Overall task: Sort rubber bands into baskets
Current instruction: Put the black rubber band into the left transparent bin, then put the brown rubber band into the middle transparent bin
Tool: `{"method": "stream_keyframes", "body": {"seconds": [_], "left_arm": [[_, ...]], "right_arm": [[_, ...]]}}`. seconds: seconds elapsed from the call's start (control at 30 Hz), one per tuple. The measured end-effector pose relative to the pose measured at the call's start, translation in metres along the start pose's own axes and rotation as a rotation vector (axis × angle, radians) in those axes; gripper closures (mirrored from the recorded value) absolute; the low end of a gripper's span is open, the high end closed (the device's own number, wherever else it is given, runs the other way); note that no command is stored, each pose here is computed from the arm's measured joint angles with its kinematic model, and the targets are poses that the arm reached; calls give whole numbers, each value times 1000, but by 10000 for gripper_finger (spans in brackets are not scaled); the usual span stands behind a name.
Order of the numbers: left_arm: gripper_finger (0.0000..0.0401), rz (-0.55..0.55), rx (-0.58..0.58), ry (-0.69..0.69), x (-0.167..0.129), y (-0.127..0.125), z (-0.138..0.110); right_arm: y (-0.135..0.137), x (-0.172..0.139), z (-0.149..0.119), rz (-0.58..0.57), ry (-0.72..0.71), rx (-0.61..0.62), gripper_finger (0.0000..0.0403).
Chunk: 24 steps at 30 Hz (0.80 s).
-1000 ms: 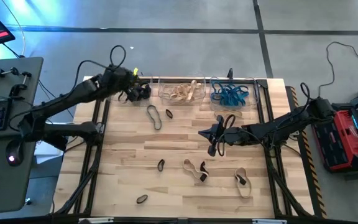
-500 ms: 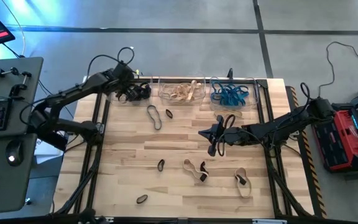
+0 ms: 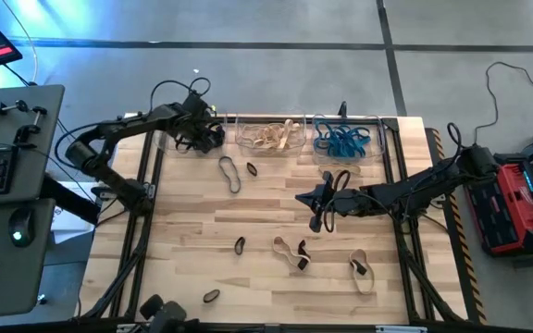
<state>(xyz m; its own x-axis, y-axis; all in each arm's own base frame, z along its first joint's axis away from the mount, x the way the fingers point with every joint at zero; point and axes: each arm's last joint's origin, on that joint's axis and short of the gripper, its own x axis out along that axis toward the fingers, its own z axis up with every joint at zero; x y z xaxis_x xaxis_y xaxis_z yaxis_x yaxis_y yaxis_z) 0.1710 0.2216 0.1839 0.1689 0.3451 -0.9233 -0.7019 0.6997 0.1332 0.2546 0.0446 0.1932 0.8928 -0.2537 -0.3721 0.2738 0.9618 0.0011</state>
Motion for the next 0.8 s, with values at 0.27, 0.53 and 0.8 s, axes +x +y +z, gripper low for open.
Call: {"method": "stream_keyframes", "body": {"seconds": [0.27,0.53,0.8], "left_arm": [[389,-88,-45,22,10,7,-2],[324,-93,-13,9,7,2,-1],[254,-83,42,-103,-22,-4,3]], "right_arm": [[0,0,0,0,0,0,403],[0,0,0,0,0,1,403],[0,0,0,0,0,0,403]]}}
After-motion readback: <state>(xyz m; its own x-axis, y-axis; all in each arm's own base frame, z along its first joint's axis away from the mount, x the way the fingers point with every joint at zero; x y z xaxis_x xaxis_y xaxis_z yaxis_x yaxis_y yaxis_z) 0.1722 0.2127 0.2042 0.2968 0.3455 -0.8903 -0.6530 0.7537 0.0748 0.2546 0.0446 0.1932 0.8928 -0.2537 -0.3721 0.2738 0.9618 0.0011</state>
